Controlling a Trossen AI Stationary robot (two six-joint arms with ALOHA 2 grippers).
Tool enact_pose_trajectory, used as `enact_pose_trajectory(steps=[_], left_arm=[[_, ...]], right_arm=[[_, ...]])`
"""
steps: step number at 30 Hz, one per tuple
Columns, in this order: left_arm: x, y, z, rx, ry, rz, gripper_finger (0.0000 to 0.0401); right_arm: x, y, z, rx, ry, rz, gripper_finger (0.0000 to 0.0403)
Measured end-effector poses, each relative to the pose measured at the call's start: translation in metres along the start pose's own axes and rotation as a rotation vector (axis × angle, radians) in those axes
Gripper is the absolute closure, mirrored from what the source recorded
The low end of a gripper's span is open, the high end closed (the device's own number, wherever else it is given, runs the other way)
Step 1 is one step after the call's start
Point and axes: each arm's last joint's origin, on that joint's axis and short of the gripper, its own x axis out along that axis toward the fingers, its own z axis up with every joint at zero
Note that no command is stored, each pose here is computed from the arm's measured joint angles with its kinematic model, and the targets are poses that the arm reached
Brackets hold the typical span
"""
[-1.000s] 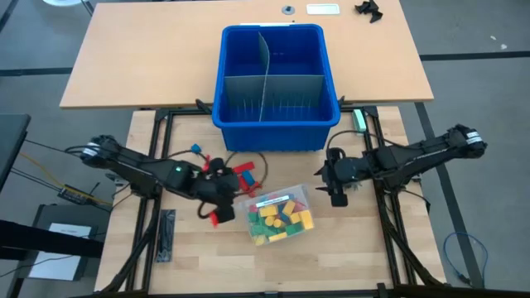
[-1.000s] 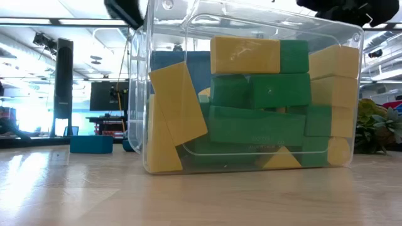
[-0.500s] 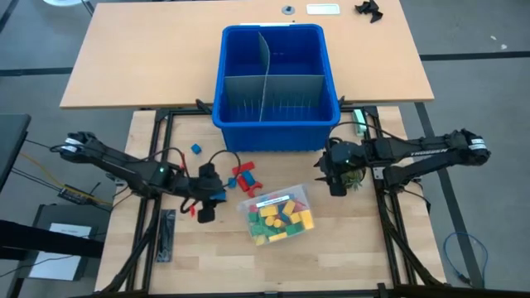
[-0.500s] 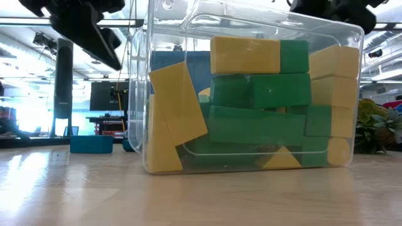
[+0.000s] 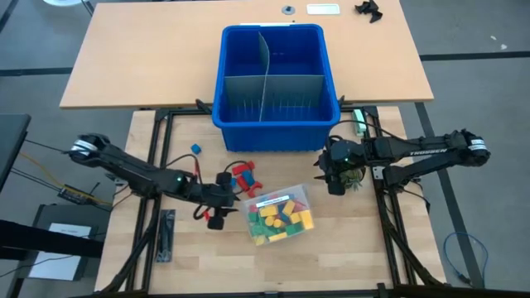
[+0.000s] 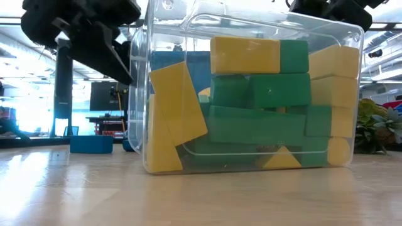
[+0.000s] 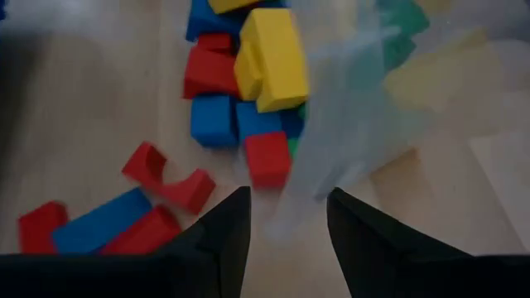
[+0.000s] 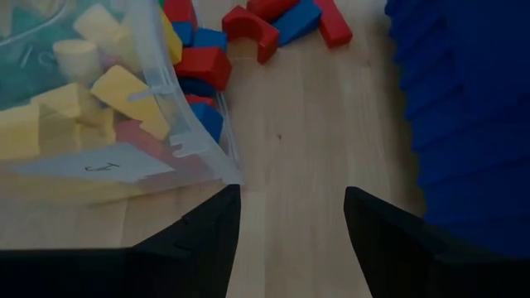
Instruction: Sort Items/Unsort Items
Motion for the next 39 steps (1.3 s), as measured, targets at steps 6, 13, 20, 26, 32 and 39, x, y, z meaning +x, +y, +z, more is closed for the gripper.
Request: enact_pose_trajectory(steps=[6,13,20,26,32,39], left_arm=[[0.016,-0.003,0.003,-0.014,-0.049,-0.001,0.0234],[0.03,-0.006,0.005,-0.021,-0.089,0.011,0.0294],[0.032,-0.004,0.004,-0.026,-0.085,0.035,0.0367],[0.032,-0.005,0.004,-0.045,-0.088,0.057,0.0354],[0.032,-0.004,0.004,-0.132,-0.091,0.059,0.036],[0.032,-0.005,0.005,-0.337,-0.102,0.048,0.0361]], right_arm=[[0.005,0.002,-0.004,0.001,-0.004,0.048,0.0187],[0.032,0.01,-0.03,-0.056,-0.055,0.179,0.0188],[0.041,0.015,-0.043,-0.158,-0.074,0.234,0.0188],[0.044,0.018,-0.042,-0.268,-0.157,0.223,0.0195],[0.044,0.018,-0.043,-0.025,-0.123,0.244,0.0286],[0.044,0.018,-0.043,0.143,-0.103,0.237,0.0378]])
